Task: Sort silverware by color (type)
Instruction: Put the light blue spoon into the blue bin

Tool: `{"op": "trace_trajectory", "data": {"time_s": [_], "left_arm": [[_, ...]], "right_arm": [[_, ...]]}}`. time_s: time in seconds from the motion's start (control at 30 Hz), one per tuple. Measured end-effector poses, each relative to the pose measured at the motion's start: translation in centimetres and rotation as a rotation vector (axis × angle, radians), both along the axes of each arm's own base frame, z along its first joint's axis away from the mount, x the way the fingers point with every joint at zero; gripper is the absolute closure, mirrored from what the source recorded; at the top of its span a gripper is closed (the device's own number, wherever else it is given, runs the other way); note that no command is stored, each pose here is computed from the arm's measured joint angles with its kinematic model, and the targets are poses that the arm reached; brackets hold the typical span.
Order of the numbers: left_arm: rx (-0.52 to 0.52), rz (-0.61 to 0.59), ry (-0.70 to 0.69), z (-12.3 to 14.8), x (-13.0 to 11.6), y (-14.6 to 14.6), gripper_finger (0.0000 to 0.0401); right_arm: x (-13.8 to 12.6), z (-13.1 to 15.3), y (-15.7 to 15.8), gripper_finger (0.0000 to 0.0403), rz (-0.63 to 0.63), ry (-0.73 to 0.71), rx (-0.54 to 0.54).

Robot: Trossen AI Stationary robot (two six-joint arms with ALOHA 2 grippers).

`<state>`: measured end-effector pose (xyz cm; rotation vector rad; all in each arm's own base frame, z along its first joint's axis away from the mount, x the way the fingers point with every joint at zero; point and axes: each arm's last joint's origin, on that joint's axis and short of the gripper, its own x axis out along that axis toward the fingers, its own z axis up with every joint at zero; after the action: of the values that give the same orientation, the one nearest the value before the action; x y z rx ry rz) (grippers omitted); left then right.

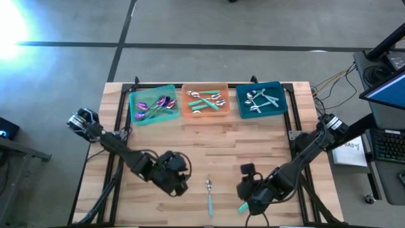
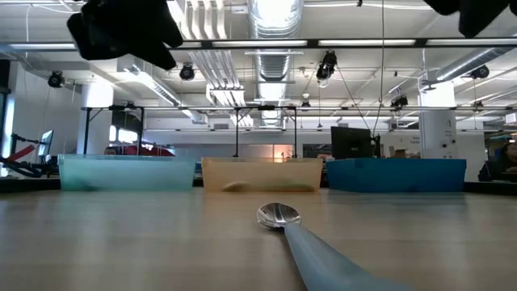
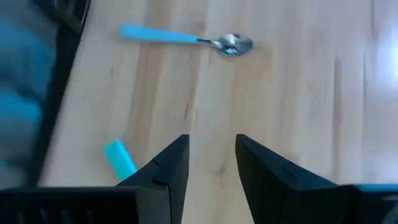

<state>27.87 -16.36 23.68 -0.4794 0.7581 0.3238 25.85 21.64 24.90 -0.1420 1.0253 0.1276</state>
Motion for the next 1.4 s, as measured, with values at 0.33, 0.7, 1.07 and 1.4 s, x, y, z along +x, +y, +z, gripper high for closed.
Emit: {"op": "trace_trajectory", "data": {"time_s": [0.33, 0.7, 1.07, 1.4], "left_arm": [[-0.056, 0.013, 0.019, -0.7, 0.7, -3.9, 0.0274], [0.176, 0.12, 0.285, 2.1, -0.5, -6.3, 0.0274], [0.21, 0.162, 0.21, 5.3, -7.1, -11.1, 0.0274], [0.254, 0.115, 0.2, 5.3, -8.9, -12.0, 0.0274]], "right_arm": [[3.5, -2.6, 0.9, 0.0282, -0.016, -0.074, 0.044], [7.7, -7.1, 0.6, 0.0282, -0.632, -0.063, 0.472], [10.2, -11.5, 2.1, 0.0284, -0.853, -0.061, 0.677], [12.6, -12.7, 3.0, 0.0303, -0.886, -0.026, 0.629]]}}
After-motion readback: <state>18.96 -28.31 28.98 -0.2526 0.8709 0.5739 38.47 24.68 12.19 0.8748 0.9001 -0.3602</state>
